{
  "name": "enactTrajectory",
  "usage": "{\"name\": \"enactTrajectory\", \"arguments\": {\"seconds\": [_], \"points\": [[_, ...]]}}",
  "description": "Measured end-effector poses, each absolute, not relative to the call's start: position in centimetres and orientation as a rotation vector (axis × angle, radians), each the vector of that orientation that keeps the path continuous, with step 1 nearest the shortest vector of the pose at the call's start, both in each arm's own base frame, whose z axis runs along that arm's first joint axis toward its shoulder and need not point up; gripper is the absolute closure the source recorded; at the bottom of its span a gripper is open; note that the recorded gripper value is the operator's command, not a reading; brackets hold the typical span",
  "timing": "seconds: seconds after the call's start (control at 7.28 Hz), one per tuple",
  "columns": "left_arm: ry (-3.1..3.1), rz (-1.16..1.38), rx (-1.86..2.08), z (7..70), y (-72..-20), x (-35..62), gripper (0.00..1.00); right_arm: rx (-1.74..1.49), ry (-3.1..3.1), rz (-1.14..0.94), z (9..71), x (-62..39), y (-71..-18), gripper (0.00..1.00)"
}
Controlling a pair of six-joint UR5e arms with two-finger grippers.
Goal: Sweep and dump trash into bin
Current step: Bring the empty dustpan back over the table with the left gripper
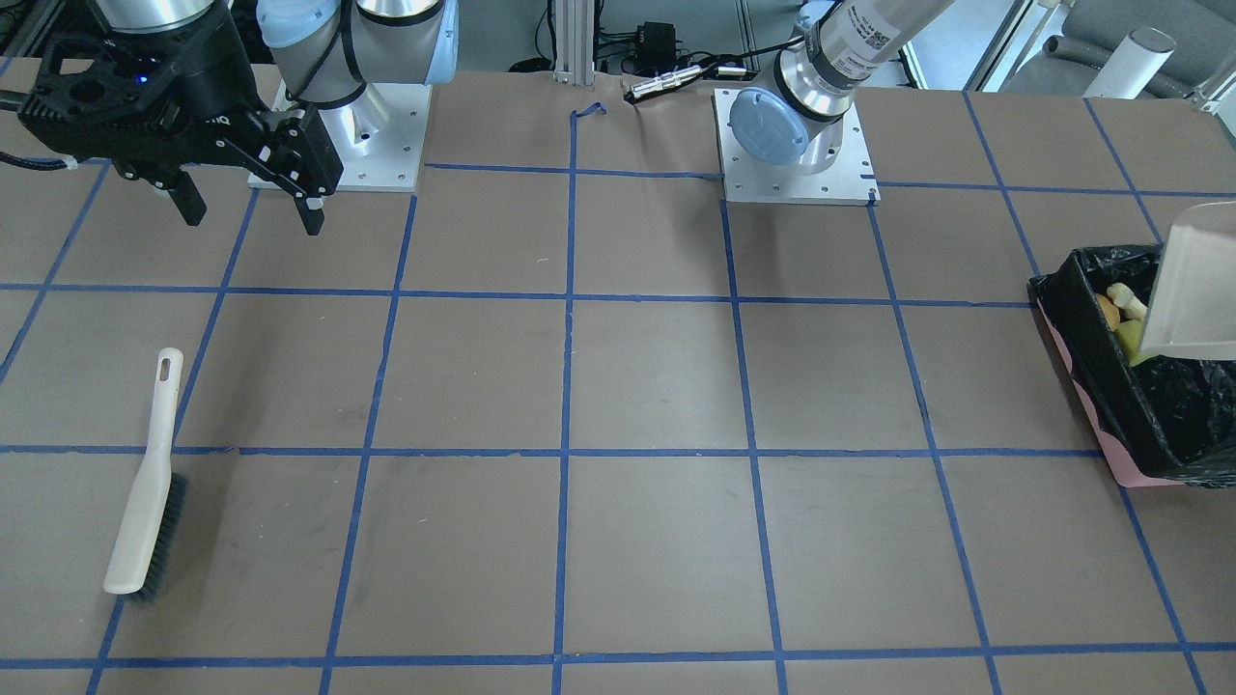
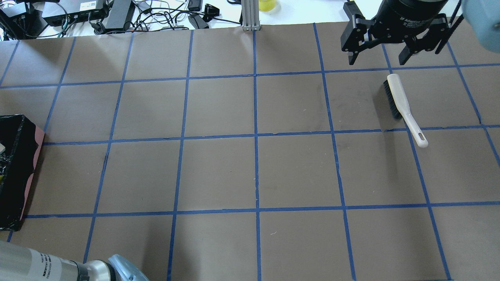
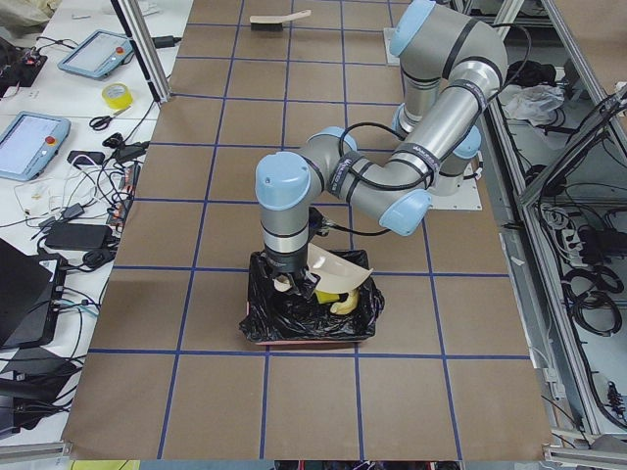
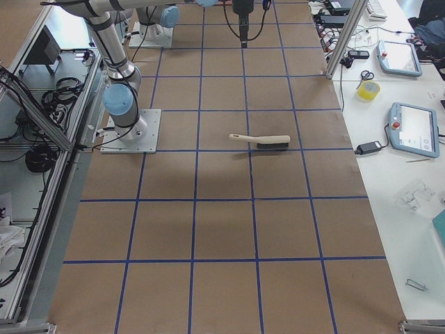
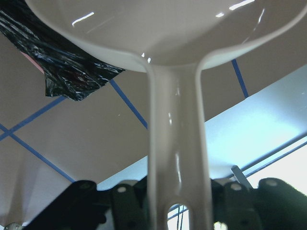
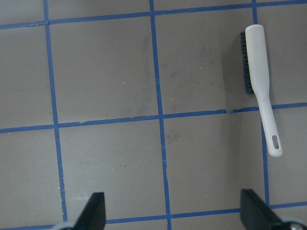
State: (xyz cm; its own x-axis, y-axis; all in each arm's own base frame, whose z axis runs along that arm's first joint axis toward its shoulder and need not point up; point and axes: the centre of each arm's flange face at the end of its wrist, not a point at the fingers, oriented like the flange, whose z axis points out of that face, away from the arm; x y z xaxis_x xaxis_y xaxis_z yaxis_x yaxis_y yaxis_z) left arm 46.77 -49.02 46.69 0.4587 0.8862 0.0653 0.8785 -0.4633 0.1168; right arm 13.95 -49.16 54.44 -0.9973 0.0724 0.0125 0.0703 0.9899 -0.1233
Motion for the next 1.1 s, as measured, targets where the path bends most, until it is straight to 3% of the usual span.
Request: {"name": "enactTrajectory", "arguments": {"seconds": [0.55,1.1], "points": [[1.881,-0.053,2.59,47.6,-54.8,36.9,1.0,-0.117,-3.118,0.193,54.5,14.0,-49.2,0.0],[2.126,-0.014,2.488,42.9,-64.5,19.8,1.0,-0.114,-3.117,0.196,54.5,14.0,-49.1,0.0]]}}
